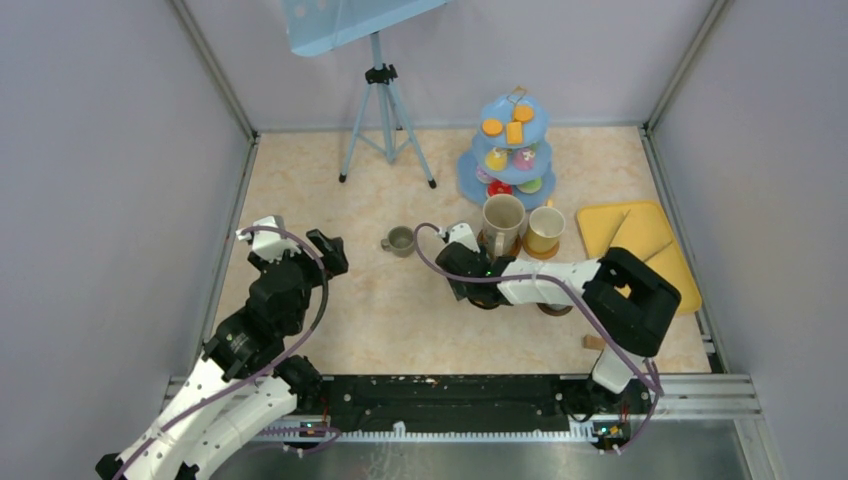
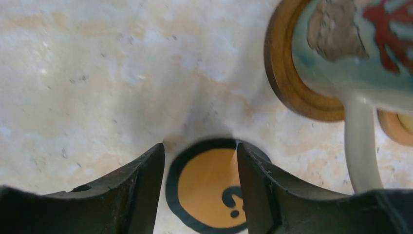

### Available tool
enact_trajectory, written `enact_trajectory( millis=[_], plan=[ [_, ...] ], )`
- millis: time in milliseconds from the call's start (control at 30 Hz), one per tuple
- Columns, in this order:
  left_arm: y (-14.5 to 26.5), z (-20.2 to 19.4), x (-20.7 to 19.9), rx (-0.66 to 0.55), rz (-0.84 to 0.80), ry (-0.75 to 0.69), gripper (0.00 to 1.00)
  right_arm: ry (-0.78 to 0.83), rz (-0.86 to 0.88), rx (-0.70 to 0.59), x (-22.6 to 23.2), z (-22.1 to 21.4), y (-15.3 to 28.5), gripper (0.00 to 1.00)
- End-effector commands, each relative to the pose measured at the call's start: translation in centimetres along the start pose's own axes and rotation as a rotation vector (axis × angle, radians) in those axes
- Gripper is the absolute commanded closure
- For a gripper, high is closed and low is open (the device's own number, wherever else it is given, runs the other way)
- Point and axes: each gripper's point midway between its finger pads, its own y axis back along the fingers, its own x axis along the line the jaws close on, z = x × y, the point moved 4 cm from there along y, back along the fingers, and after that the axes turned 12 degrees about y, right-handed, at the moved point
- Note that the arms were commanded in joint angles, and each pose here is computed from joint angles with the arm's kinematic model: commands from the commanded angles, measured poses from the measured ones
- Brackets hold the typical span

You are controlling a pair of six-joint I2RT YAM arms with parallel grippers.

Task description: Serve the afternoon tea

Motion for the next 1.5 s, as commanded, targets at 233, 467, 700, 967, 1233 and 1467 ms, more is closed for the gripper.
enact_trajectory(
  millis=[233, 467, 700, 967, 1233, 1467],
  plan=[
    [-1.3, -0.9, -1.3, 0.021, -0.031, -0.002, 0.01, -0.025, -0.067, 0.036, -2.5, -3.7, 2.3, 0.44],
    [-1.3, -1.0, -1.0, 0.025, -0.023, -0.011, 0.01, -0.027, -0.071, 0.044, -3.1, -3.9, 3.2, 0.46],
    [-2.3, -2.3, -1.6, 0.068, -0.025, -0.023, 0.01, -0.047, -0.022, -0.062, -3.1, -0.9, 4.5, 0.43],
    [-5.4, -3.0, -2.6, 0.16, 0.033, -0.044, 0.01, -0.172, 0.057, -0.338, -4.4, 8.1, 10.2, 0.29],
    [-7.2, -2.3, -1.2, 0.231, 0.04, 0.071, 0.01, -0.482, 0.106, -0.395, -3.0, 14.5, 9.8, 0.21],
    [-4.8, -0.2, -0.8, 0.155, 0.023, 0.058, 0.01, -0.645, -0.018, -0.261, -1.2, 17.2, 5.4, 0.23]
  ],
)
